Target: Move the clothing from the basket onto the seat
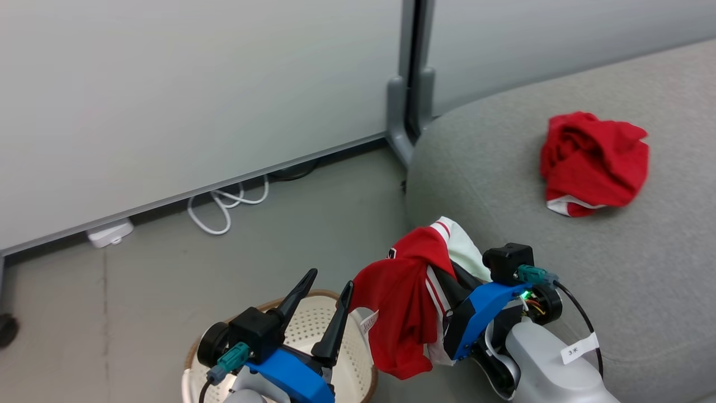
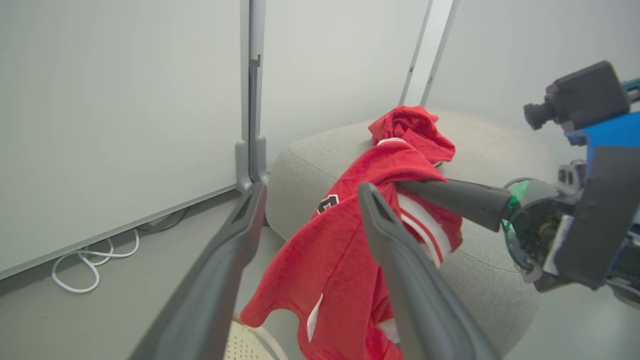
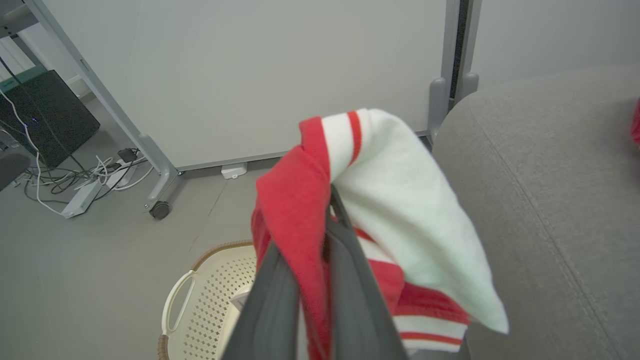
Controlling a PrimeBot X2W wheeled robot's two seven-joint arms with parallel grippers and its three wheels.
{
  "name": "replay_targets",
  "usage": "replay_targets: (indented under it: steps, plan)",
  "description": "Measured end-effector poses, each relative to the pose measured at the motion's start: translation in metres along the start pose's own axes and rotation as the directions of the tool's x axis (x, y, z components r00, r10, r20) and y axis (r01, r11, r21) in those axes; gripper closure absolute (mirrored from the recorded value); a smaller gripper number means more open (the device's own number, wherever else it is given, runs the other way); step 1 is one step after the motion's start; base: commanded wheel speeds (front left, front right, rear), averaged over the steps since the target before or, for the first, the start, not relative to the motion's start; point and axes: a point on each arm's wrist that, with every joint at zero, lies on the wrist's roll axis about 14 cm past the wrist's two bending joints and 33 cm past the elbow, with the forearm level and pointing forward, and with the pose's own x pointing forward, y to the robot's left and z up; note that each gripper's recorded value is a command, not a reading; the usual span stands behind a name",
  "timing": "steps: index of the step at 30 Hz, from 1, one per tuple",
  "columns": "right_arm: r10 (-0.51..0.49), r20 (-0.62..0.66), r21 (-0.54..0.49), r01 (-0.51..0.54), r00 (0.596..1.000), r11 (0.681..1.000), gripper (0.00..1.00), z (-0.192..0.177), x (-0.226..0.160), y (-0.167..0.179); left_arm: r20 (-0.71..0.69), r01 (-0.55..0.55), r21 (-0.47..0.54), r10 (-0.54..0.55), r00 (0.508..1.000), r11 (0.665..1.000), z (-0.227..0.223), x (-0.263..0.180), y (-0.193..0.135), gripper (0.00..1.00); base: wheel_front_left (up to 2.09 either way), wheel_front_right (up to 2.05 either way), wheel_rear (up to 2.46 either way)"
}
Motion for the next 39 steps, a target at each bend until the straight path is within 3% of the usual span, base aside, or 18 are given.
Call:
replay_targets:
  steps: [9, 21, 34, 39]
  plan:
    - [-0.145, 0.02, 0.026, 0.144, 0.989, 0.989, 1.0, 0.002, -0.031, -0.048, -0.046, 0.152, -0.009, -0.152, 0.987, 0.988, -0.013, 0.029, -0.036, 0.0, 0.0, 0.0, 0.0]
    - [-0.301, 0.025, 0.063, 0.299, 0.953, 0.952, 1.0, -0.001, -0.069, -0.094, -0.088, 0.326, -0.034, -0.328, 0.941, 0.945, -0.029, 0.054, -0.084, 0.0, 0.0, 0.0, 0.0]
    - [-0.33, 0.046, 0.076, 0.326, 0.943, 0.942, 1.0, 0.003, -0.072, -0.103, -0.1, 0.353, -0.034, -0.354, 0.93, 0.935, -0.032, 0.059, -0.087, 0.0, 0.0, 0.0, 0.0]
    - [-0.364, 0.084, 0.144, 0.35, 0.928, 0.926, 1.0, 0.015, -0.072, -0.112, -0.091, 0.341, -0.036, -0.343, 0.935, 0.939, -0.03, 0.062, -0.08, 0.0, 0.0, 0.0, 0.0]
